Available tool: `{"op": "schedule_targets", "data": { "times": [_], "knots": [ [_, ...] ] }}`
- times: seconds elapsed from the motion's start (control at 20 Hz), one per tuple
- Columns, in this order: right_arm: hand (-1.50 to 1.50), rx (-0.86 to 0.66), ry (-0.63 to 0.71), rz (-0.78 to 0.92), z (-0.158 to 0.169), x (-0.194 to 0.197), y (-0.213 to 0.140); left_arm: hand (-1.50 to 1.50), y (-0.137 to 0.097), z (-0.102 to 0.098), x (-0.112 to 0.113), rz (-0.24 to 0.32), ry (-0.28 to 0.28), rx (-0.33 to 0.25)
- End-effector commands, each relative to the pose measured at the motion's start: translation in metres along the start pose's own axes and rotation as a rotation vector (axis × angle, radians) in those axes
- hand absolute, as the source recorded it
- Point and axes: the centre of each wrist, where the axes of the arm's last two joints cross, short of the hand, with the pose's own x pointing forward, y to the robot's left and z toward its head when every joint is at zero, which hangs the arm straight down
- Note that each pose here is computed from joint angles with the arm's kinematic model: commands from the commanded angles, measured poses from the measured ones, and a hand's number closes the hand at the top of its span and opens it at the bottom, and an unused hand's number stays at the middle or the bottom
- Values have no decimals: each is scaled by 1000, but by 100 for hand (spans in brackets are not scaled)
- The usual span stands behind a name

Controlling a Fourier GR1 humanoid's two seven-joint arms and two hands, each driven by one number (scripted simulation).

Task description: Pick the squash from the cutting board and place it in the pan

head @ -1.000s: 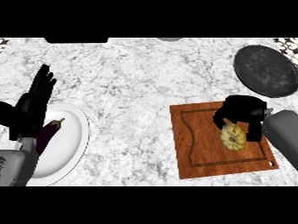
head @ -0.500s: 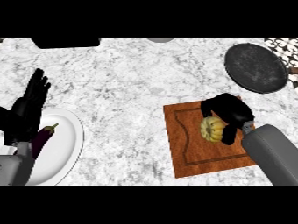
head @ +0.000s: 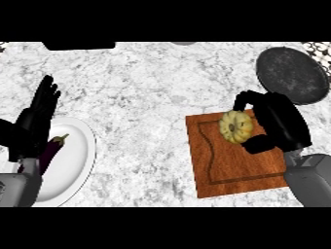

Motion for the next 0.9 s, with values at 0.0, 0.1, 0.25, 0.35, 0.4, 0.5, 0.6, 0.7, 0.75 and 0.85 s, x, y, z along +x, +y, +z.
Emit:
{"op": "schedule_targets", "data": {
  "times": [0.0, 0.1, 0.25, 0.35, 0.4, 0.5, 0.6, 0.7, 0.75, 0.85],
  "knots": [
    [150, -130, 76, -61, 14, 14, -33, 0, 1, -7, -1, -2, 4, -19],
    [150, -159, 104, -160, 17, -8, -33, 0, 7, -12, 6, 8, -17, -22],
    [150, -210, 136, -318, 1, -37, -57, 0, -7, -4, -1, 10, -24, -42],
    [150, -241, 176, -320, -1, -64, -61, 0, -9, -20, 0, -3, -13, -21],
    [150, -254, 199, -330, -14, -72, -61, 0, -1, -19, 9, 5, -16, -34],
    [150, -285, 205, -317, -22, -91, -99, 0, -6, -11, 21, 9, -28, -46],
    [150, -275, 248, -262, -35, -115, -89, 0, -21, -14, 2, 11, -27, -58],
    [150, -299, 267, -233, -27, -152, -86, 0, -12, -8, -3, 29, -27, -71],
    [150, -336, 277, -229, -33, -160, -91, 0, -13, -21, 2, 8, -39, -64],
    [150, -324, 290, -185, -38, -176, -88, 0, -21, -12, 10, -3, -27, -82]
  ]
}}
